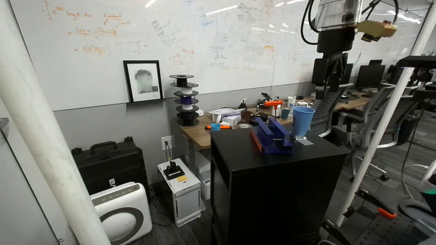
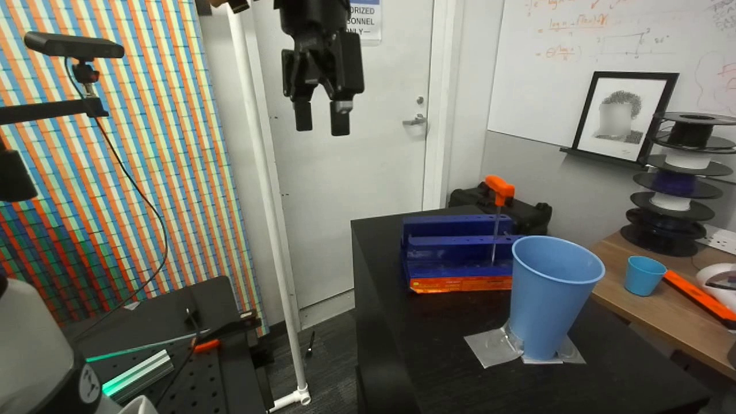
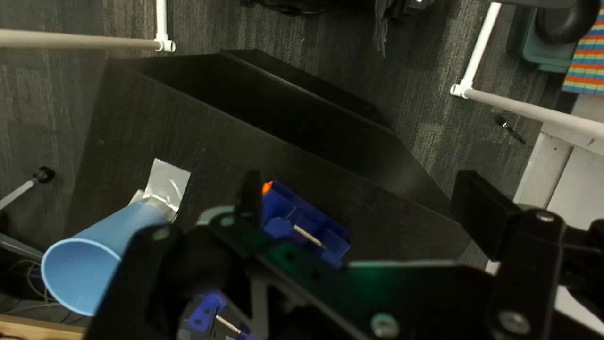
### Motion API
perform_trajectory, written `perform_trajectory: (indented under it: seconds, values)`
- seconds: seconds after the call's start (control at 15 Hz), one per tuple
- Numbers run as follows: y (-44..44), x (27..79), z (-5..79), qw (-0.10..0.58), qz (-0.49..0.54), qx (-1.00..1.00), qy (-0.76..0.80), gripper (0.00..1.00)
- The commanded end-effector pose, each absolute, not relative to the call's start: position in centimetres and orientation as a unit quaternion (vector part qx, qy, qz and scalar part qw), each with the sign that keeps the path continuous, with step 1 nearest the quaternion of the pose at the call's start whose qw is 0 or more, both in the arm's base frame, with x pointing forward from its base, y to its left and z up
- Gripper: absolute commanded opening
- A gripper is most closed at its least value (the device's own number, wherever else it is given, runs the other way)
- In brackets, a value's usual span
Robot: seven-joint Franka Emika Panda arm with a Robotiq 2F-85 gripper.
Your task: Pick up the orange object too and put it in the cup
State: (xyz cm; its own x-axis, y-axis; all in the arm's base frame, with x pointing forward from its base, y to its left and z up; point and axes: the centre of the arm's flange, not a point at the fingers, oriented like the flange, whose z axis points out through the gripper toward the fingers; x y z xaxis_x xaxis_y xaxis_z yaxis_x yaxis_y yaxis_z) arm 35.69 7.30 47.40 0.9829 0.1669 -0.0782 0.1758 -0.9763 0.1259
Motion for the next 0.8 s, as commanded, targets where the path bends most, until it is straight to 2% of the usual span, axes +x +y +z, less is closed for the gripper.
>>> perform_trajectory:
  seconds: [0.0, 0.27, 0.73]
  values:
    - [3.1, 41.3, 49.5, 0.070, -0.047, 0.983, 0.163, 1.00]
    - [-0.1, 47.1, 49.1, 0.076, -0.060, 0.966, 0.241, 1.00]
    - [-1.3, 56.5, 45.6, 0.137, -0.074, 0.923, 0.352, 1.00]
